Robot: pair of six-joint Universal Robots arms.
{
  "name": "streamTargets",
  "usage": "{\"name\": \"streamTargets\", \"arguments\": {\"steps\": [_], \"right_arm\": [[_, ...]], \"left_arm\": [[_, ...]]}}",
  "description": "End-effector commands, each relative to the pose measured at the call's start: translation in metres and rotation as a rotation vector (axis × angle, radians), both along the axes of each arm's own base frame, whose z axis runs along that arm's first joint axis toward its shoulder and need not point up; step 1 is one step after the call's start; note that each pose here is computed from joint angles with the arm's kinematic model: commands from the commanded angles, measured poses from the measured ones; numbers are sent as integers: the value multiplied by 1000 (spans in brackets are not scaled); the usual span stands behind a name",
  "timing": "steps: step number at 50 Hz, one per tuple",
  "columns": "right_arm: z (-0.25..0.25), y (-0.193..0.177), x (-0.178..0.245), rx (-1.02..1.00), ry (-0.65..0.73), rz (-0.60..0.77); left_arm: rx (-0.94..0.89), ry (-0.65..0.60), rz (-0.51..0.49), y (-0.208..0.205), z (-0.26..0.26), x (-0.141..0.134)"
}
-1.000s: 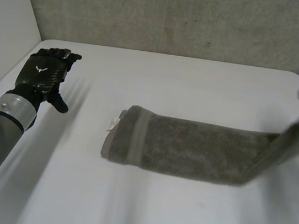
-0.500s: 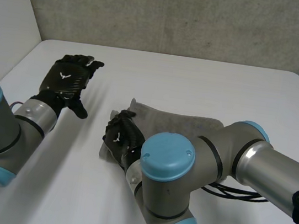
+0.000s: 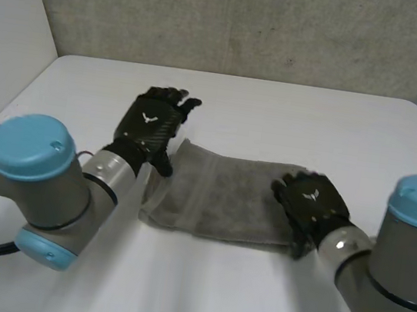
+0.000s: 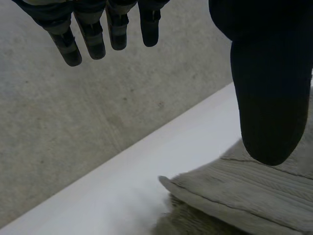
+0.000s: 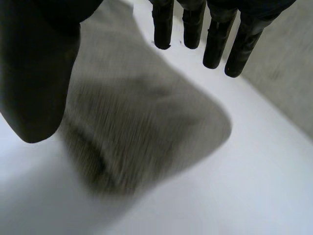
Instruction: Fold the towel.
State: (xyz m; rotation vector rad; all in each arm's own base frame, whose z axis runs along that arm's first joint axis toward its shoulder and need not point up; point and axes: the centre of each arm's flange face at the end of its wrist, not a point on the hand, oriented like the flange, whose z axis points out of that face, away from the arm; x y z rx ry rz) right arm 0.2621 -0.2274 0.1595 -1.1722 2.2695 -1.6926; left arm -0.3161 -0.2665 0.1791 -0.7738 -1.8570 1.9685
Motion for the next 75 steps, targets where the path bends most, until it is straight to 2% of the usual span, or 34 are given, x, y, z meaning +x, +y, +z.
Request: {"name": "streamTargets", "arguments": {"steps": [1, 8, 14, 16, 17, 19, 22, 24, 25, 27, 30, 34, 36, 37, 39, 42, 44, 45, 47, 52, 55, 60, 65, 75], "right_arm": [[-26, -11, -20, 70, 14, -27], [-17, -28, -19, 18, 1, -53], [21, -48, -5, -146, -6, -67], [35, -29, 35, -215, -1, 70], [35, -29, 35, -215, -1, 71], [36, 5, 85, -280, 41, 259], [32, 19, 103, -306, 91, 338], [15, 45, 131, -341, 216, 486], [15, 45, 131, -341, 217, 487], [-8, 65, 148, -344, 326, 599], [-23, 76, 159, -332, 368, 653], [-20, 74, 163, -333, 341, 634], [5, 68, 165, -332, 209, 552], [5, 68, 165, -332, 209, 552], [41, 65, 158, -297, 8, 442], [54, 63, 150, -275, -75, 396], [74, 59, 131, -223, -197, 320], [74, 59, 131, -223, -198, 319], [78, 41, 105, -175, -233, 219], [70, 13, 66, -107, -230, 83], [61, 4, 55, -53, -233, 33], [47, -9, 48, 18, -264, -3], [32, -13, 54, 92, -304, 30], [-18, -22, 63, 238, -305, 28]], "left_arm": [[24, -20, -10, 5, -15, -10], [26, -20, -9, 8, -10, -7], [-16, 8, 8, 12, 16, 2], [-28, 15, 13, 13, 23, 5], [-41, 23, 24, 13, 29, 9], [-51, 29, 42, 12, 34, 13], [-76, 45, 89, 10, 46, 23], [-87, 53, 114, 9, 51, 27], [-96, 60, 137, 7, 55, 31], [-103, 66, 160, 6, 59, 36], [-109, 71, 179, 5, 62, 40], [-108, 73, 184, 4, 62, 42], [-109, 75, 182, 4, 62, 42], [-109, 75, 182, 4, 62, 42], [-112, 78, 184, 3, 63, 42], [-118, 82, 182, 1, 65, 41], [-123, 92, 176, 0, 66, 37], [-123, 92, 176, 0, 66, 37], [-123, 101, 172, -1, 67, 35], [-67, 165, 141, -2, 63, 25], [-45, 172, 124, 0, 58, 19], [50, 136, 66, 11, 31, -3], [117, 88, 26, 21, 5, -18], [229, -10, 23, 23, -55, -23]]}}
